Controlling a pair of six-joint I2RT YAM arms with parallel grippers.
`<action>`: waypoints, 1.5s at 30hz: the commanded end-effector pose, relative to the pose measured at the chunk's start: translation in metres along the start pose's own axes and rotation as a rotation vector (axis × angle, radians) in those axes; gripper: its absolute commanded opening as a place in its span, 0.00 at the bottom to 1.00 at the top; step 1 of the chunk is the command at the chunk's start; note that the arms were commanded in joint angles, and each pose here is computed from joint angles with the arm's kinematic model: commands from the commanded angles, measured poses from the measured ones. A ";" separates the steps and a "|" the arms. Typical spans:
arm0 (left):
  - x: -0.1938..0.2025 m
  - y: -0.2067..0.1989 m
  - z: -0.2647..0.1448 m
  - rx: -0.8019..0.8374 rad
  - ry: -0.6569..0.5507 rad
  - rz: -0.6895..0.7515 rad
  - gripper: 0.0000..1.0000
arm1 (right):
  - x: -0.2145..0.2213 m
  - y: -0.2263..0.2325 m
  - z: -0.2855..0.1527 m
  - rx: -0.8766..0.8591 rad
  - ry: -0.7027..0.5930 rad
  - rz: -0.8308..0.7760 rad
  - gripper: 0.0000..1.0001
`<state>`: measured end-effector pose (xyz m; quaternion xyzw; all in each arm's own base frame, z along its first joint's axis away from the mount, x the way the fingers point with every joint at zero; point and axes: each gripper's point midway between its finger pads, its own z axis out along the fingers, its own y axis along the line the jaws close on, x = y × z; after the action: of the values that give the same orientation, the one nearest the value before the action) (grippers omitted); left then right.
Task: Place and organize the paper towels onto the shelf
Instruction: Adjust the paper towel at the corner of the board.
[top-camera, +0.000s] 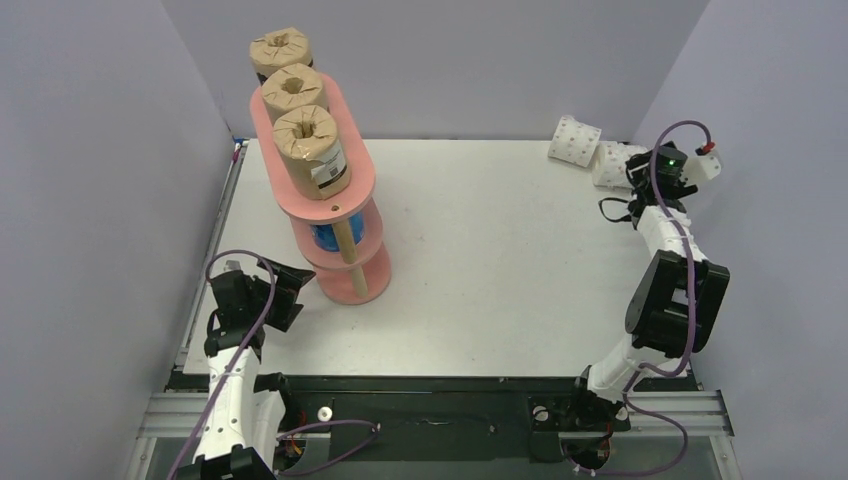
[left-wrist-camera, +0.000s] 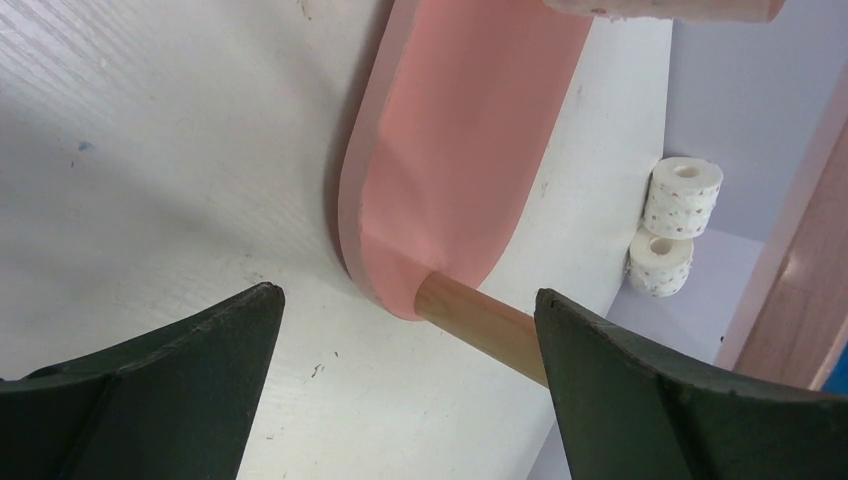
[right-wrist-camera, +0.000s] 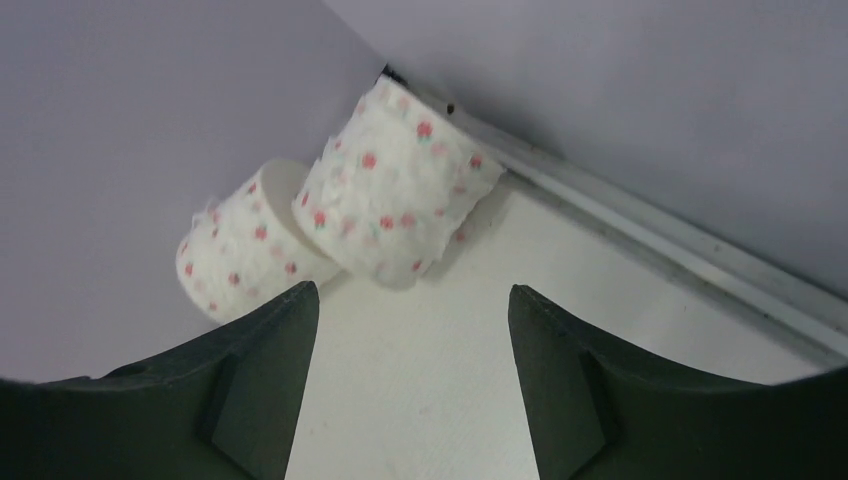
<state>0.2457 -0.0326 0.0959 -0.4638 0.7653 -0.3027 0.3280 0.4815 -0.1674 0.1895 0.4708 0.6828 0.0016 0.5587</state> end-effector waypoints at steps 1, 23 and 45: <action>0.007 -0.001 0.002 0.031 0.041 0.021 0.96 | -0.023 -0.001 0.028 0.011 -0.032 -0.036 0.66; -0.003 -0.015 0.002 0.060 0.037 0.059 0.97 | -0.020 -0.001 0.129 -0.041 -0.060 -0.083 0.72; -0.009 -0.020 0.008 0.093 0.014 0.057 0.96 | 0.025 0.046 0.147 -0.267 0.077 -0.041 0.67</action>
<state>0.2500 -0.0362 0.0859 -0.4460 0.7763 -0.3165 0.3135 0.6184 -0.2276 0.1168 0.3980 0.7176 0.0520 0.5692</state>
